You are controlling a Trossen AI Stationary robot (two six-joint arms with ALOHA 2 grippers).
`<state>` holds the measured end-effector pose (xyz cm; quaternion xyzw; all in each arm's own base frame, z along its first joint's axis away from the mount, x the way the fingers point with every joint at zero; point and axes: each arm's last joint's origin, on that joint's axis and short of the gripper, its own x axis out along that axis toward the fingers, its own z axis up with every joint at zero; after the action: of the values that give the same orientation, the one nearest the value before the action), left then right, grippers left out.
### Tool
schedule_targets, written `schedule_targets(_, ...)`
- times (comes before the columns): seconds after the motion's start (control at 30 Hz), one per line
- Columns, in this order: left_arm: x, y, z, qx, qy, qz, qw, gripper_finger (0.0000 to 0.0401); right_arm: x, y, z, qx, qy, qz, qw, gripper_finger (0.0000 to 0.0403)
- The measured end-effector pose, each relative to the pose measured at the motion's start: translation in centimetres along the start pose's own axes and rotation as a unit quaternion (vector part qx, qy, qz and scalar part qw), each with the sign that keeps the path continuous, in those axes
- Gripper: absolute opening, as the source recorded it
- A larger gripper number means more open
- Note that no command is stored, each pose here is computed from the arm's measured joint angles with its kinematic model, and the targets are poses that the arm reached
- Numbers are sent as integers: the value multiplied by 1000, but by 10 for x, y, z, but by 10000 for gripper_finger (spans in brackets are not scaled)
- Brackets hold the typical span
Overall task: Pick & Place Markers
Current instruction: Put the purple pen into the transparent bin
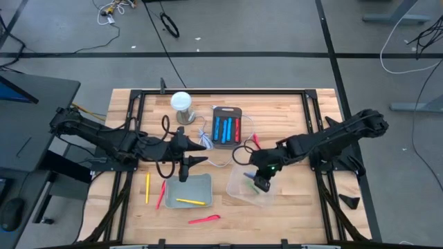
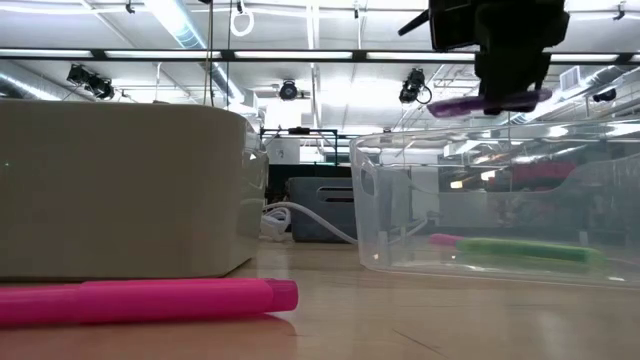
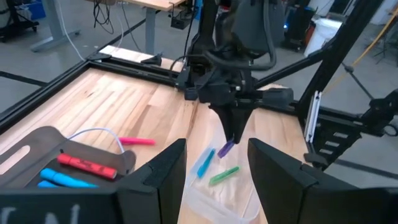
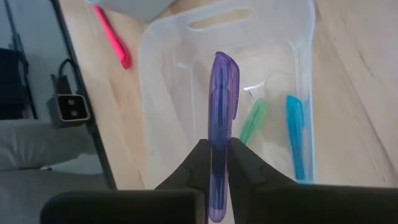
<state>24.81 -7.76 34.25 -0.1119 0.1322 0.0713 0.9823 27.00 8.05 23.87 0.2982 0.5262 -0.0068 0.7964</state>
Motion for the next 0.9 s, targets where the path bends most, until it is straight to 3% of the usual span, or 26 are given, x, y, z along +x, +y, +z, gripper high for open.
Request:
schedule_targets(0.23,0,1,-1,0,6,2,1000,179,32,2,2,-5,17,-10,1000,27)
schedule_targets(0.57,0,1,-1,0,6,2,1000,179,69,-4,-2,-21,37,-67,997,27)
schedule_targets(0.9,0,0,-2,2,12,-3,1000,179,74,-4,-3,-19,49,-57,997,51)
